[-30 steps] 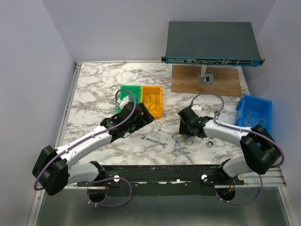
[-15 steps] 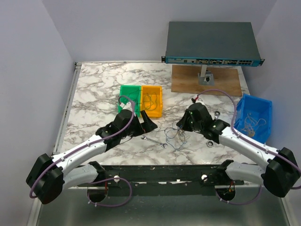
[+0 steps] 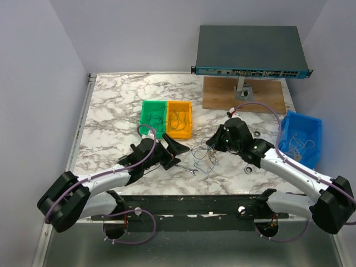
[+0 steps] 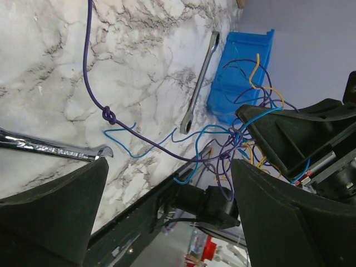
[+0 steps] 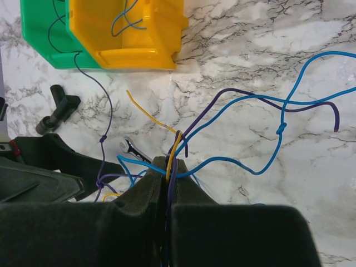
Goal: Untangle the cables
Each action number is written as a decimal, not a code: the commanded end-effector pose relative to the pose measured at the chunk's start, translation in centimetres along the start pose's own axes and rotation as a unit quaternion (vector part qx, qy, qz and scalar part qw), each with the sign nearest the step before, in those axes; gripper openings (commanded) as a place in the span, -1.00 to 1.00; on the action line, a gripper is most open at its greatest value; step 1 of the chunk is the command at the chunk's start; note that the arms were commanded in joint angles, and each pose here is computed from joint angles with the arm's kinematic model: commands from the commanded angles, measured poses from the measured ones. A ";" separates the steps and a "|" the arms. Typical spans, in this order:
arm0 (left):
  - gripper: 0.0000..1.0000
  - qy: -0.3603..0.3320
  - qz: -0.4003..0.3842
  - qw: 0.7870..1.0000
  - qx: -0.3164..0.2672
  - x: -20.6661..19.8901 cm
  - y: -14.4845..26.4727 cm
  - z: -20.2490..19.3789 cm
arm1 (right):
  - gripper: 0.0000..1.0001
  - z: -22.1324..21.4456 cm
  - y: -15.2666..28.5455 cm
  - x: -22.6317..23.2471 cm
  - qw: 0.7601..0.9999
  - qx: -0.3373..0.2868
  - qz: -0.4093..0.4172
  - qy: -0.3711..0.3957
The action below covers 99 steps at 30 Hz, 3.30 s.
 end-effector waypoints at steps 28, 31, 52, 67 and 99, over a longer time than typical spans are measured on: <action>-1.00 -0.108 0.072 0.969 -0.209 -3.3 4.6 10.1 | -0.39 -1.8 4.2 -10.2 0.929 -0.173 -0.312 -0.094; -1.00 -0.135 0.087 0.968 -0.192 -3.6 4.9 11.3 | -0.37 -1.5 4.5 -10.3 0.924 -0.184 -0.321 -0.097; -1.00 -0.180 0.214 0.940 -0.197 -4.1 7.0 18.6 | -0.99 1.1 14.3 -13.1 0.783 -0.397 -0.407 -0.253; -1.00 -0.239 0.168 0.947 -0.134 -6.0 5.8 17.3 | 0.78 2.1 7.4 -4.1 0.979 -0.163 -0.090 0.082; -1.00 -0.272 0.182 0.935 -0.136 -13.4 8.4 19.7 | -0.41 -7.7 -6.8 -3.1 0.960 0.042 -0.166 0.220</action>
Point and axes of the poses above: each gripper's point midway between its finger pads, its own y axis back along the fingers, its own x axis along the line the jaws close on, z = x × y, the point moved 8 cm from there along y, back along the fingers, and after that the axes turned 2 degrees about y, right-handed, at the moved point
